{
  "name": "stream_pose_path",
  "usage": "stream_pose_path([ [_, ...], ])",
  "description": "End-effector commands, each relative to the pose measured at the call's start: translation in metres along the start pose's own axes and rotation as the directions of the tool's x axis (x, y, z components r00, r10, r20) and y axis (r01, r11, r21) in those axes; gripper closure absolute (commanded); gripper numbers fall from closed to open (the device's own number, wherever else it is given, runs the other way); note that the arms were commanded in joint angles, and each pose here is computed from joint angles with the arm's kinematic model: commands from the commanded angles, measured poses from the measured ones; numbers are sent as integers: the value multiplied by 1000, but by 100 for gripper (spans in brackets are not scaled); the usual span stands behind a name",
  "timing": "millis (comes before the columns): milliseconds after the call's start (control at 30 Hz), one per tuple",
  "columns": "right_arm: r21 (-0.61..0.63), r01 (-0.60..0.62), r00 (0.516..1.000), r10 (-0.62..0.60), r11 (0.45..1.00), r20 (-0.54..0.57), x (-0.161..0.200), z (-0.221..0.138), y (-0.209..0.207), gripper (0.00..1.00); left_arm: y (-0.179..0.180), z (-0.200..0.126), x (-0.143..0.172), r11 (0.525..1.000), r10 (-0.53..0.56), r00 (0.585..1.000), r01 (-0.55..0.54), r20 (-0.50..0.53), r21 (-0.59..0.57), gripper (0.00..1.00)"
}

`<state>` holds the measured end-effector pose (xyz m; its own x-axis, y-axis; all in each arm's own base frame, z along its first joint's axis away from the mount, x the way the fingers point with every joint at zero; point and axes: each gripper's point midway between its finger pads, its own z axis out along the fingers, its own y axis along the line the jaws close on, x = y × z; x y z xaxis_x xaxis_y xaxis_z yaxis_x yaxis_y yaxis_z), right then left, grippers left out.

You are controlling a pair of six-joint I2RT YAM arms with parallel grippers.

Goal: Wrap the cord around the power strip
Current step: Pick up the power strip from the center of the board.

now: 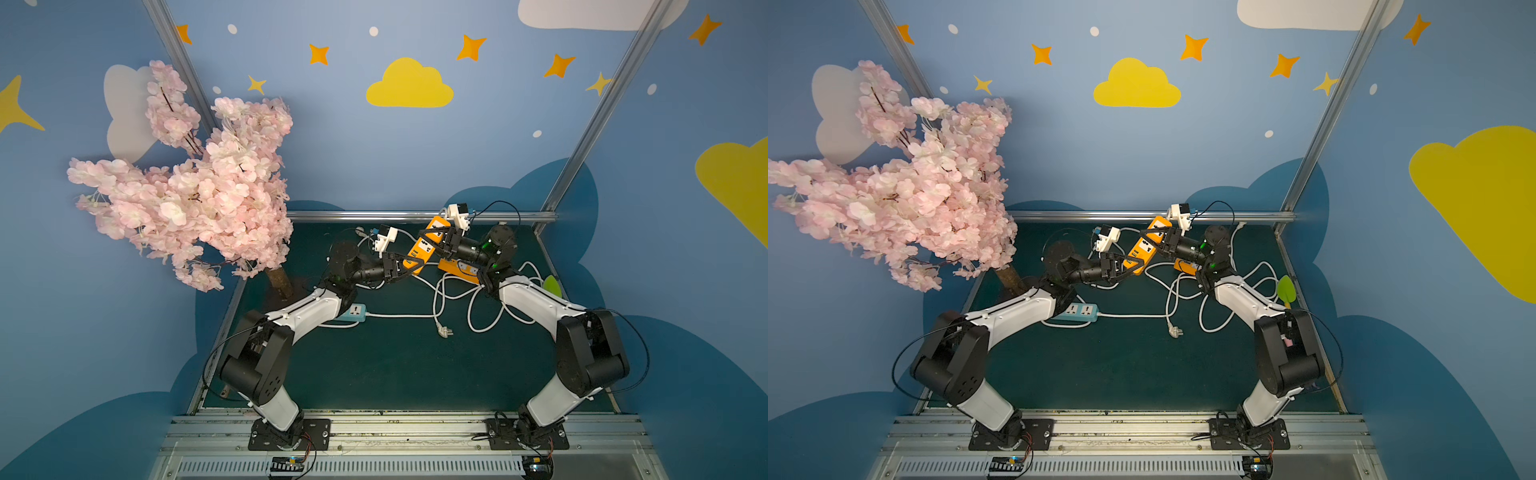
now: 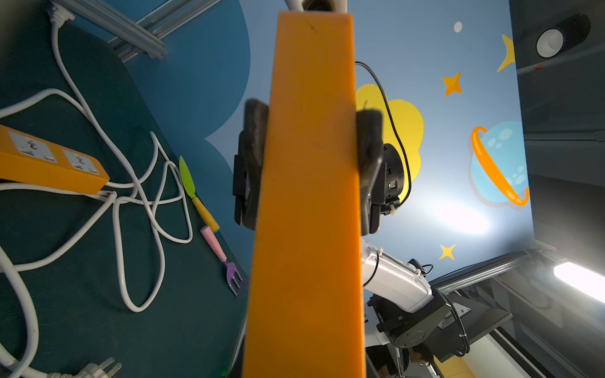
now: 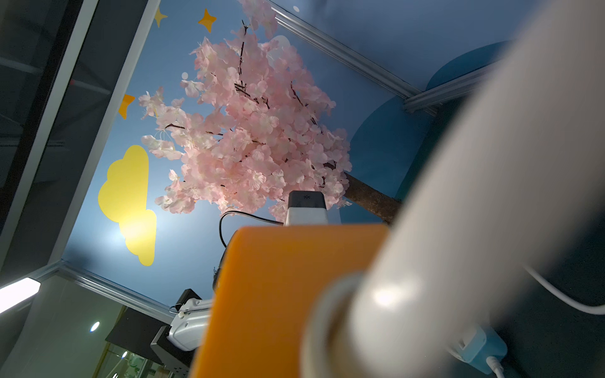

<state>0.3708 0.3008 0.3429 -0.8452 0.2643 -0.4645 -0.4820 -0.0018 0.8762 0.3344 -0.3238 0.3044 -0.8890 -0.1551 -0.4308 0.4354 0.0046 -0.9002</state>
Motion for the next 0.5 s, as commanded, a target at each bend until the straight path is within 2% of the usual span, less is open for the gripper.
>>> stream_pose_path([
  [0,-50,65,998,-65,997,8,-10,1,27,34,-18,-2,-10,997,77,997,-76,24,-5,98],
  [33,-29,56,998,-56,998,18,-12,-3,22,22,-26,-3,-12,994,107,994,-107,26,-8,97],
  [67,-10,51,998,-51,999,31,-14,-7,18,18,-33,-5,-14,990,140,990,-140,27,-13,97],
  [167,35,45,997,-47,998,57,-15,-26,8,14,-54,-12,-21,963,261,965,-259,22,-75,98],
  [300,82,105,992,-110,991,54,-9,-50,1,14,-79,-18,-34,913,392,919,-385,30,-133,98],
  [367,190,125,988,-138,974,62,-7,-62,-18,15,-93,-17,-43,901,421,906,-412,49,-133,97],
  [467,435,197,962,-258,879,85,-13,-75,-53,15,-118,-14,-53,893,447,891,-440,74,-99,97],
])
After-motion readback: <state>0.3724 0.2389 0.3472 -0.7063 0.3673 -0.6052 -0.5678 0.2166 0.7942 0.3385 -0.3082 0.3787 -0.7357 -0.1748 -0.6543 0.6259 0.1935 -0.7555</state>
